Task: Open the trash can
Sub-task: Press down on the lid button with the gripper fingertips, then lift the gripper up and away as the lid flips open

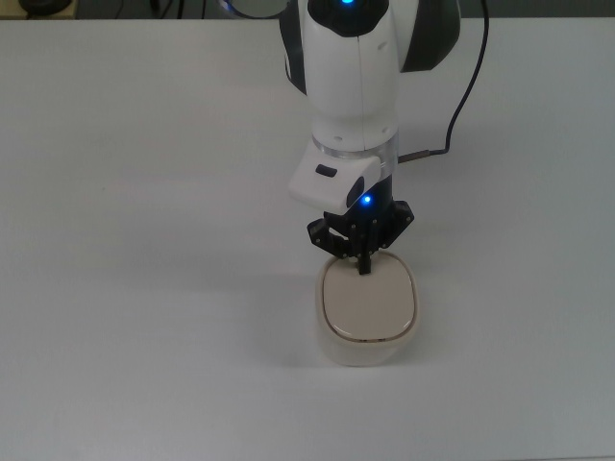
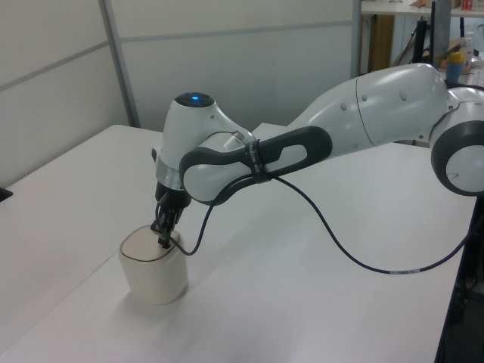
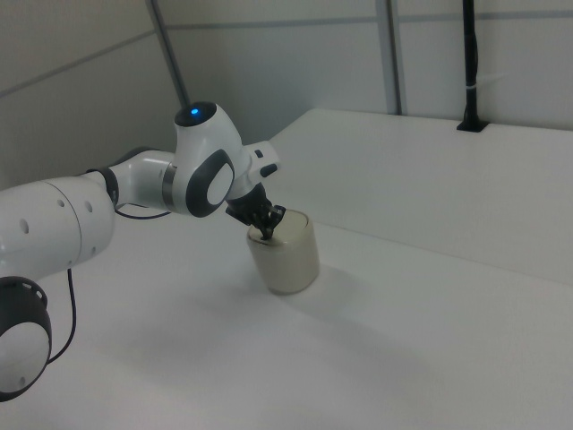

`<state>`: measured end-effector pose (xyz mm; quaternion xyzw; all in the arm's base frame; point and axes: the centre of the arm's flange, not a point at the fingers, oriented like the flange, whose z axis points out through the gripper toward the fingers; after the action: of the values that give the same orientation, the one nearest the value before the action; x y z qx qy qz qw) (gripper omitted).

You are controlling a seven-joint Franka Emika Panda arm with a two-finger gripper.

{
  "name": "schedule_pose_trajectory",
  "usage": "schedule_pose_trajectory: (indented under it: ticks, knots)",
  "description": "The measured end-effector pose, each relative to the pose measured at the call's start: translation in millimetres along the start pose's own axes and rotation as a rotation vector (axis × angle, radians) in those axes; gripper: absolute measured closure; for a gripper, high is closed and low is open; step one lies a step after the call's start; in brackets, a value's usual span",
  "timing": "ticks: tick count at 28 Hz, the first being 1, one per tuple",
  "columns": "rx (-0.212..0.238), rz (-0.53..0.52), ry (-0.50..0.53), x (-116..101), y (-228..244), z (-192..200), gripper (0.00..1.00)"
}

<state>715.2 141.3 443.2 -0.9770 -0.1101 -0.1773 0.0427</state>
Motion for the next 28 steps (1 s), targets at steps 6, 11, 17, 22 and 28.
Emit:
schedule_pose_trajectory:
  ticks: [6,11,17,22,28]
  knots:
    - [-0.003,0.002,0.042,9,0,-28,0.99]
    - [0.005,0.02,0.048,11,3,-66,0.99]
    - [0.003,0.036,0.044,6,12,-119,0.99]
    - [-0.002,0.053,-0.017,-6,24,-154,0.99]
    - [-0.006,0.082,-0.144,-30,42,-182,0.99]
